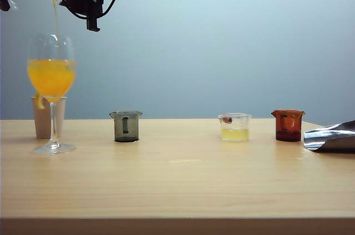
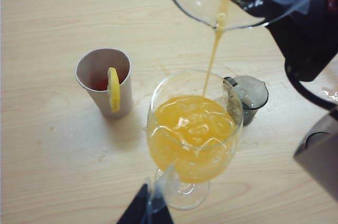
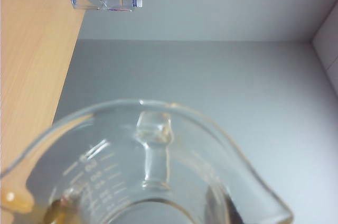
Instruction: Pick up the second measuring cup from the left, pour the orange juice inside into the goblet, and finally put the measuring cup back in its original place.
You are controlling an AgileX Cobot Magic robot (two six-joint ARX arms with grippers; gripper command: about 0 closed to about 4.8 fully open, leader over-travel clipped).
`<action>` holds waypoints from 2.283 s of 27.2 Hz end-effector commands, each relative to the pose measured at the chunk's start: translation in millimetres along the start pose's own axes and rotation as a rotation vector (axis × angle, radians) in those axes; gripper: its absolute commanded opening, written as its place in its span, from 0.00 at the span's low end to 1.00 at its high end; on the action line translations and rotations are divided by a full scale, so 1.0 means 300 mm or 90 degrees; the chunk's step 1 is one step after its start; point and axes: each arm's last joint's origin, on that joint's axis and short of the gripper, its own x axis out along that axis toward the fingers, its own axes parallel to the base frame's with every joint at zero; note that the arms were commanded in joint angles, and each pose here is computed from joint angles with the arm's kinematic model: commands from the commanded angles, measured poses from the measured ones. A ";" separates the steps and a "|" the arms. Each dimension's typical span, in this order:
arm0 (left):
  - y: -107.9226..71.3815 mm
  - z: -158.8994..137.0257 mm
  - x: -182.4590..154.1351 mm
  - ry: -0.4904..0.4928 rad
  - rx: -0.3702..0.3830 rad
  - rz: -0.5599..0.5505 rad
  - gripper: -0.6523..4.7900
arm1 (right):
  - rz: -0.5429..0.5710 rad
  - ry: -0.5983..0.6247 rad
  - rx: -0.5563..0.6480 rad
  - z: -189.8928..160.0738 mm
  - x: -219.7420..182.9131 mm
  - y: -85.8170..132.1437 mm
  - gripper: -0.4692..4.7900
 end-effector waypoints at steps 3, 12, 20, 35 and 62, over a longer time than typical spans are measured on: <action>0.000 0.008 -0.004 -0.010 0.001 0.002 0.11 | -0.022 -0.009 -0.005 0.018 -0.003 -0.034 0.47; 0.000 0.008 -0.004 -0.010 0.001 0.002 0.11 | 0.004 -0.013 -0.036 0.017 -0.003 -0.020 0.47; 0.000 0.008 -0.005 -0.010 0.002 0.002 0.11 | -0.001 0.006 0.281 0.015 -0.003 -0.022 0.47; 0.000 0.008 -0.005 -0.010 0.002 0.002 0.11 | -0.167 0.250 0.854 -0.077 -0.047 -0.060 0.48; 0.000 0.008 -0.004 -0.010 0.001 0.002 0.11 | -0.245 0.449 1.080 -0.166 -0.383 0.583 0.51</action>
